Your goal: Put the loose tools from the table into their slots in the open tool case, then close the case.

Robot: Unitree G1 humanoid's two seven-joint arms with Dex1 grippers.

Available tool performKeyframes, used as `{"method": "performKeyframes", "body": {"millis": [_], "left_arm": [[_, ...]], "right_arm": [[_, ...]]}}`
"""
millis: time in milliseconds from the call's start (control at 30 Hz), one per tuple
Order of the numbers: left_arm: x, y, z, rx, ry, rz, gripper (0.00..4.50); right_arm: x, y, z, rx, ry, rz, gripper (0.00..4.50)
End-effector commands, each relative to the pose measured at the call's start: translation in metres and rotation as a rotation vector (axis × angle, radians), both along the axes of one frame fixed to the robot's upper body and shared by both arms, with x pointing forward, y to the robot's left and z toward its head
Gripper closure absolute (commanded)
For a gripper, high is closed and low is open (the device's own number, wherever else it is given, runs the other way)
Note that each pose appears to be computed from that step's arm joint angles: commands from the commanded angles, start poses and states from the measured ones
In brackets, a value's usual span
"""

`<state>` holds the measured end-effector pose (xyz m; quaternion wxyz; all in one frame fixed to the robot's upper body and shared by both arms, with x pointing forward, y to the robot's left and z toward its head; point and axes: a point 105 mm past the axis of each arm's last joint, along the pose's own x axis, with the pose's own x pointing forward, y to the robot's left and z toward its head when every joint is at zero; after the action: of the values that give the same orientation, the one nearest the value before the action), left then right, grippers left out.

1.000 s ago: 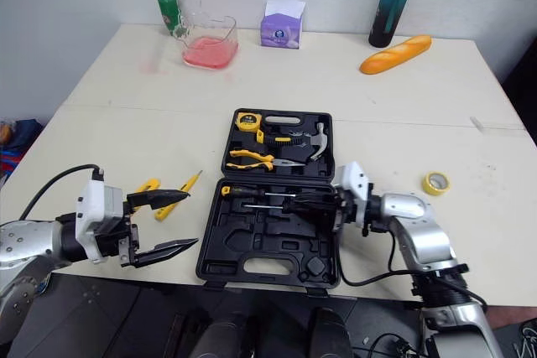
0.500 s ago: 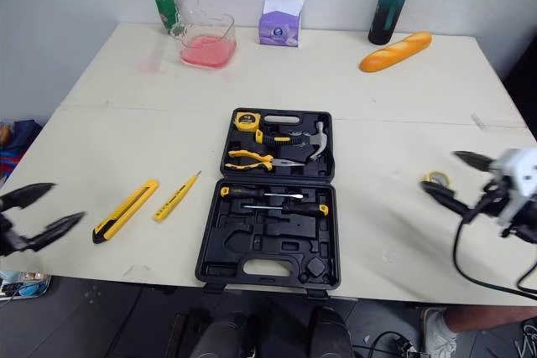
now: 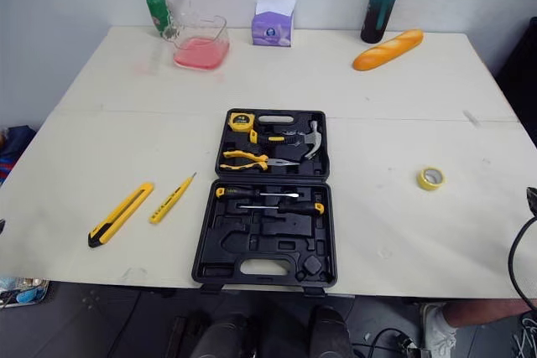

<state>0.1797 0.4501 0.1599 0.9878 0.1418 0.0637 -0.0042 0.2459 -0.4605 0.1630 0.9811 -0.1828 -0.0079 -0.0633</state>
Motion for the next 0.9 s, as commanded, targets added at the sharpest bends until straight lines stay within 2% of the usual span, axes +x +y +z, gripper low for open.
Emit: {"method": "performKeyframes", "body": {"millis": [33, 167, 333, 500, 667, 767, 900], "left_arm": [[0.004, -0.002, 0.013, 0.05, -0.035, -0.017, 0.0], [0.01, -0.013, 0.016, 0.051, -0.052, -0.06, 0.0], [0.016, -0.036, 0.027, 0.054, -0.059, -0.154, 0.0], [0.018, -0.06, 0.034, 0.037, 0.008, -0.273, 0.0], [0.02, -0.081, 0.032, 0.044, 0.097, -0.36, 0.0], [0.025, -0.099, 0.029, -0.028, 0.158, -0.416, 0.0], [0.029, -0.119, 0.025, -0.081, 0.216, -0.451, 0.0]], "right_arm": [[0.006, 0.002, 0.007, -0.054, -0.019, 0.015, 0.1], [0.018, 0.022, 0.009, -0.028, -0.056, 0.148, 0.1], [0.034, 0.065, 0.023, 0.044, -0.083, 0.427, 0.1], [0.041, 0.115, 0.029, 0.101, 0.018, 0.697, 0.1], [0.048, 0.15, 0.038, 0.054, 0.091, 0.849, 0.1], [0.048, 0.179, 0.056, 0.031, 0.006, 0.975, 0.1], [0.038, 0.21, 0.063, 0.049, -0.069, 1.118, 0.1]]}}
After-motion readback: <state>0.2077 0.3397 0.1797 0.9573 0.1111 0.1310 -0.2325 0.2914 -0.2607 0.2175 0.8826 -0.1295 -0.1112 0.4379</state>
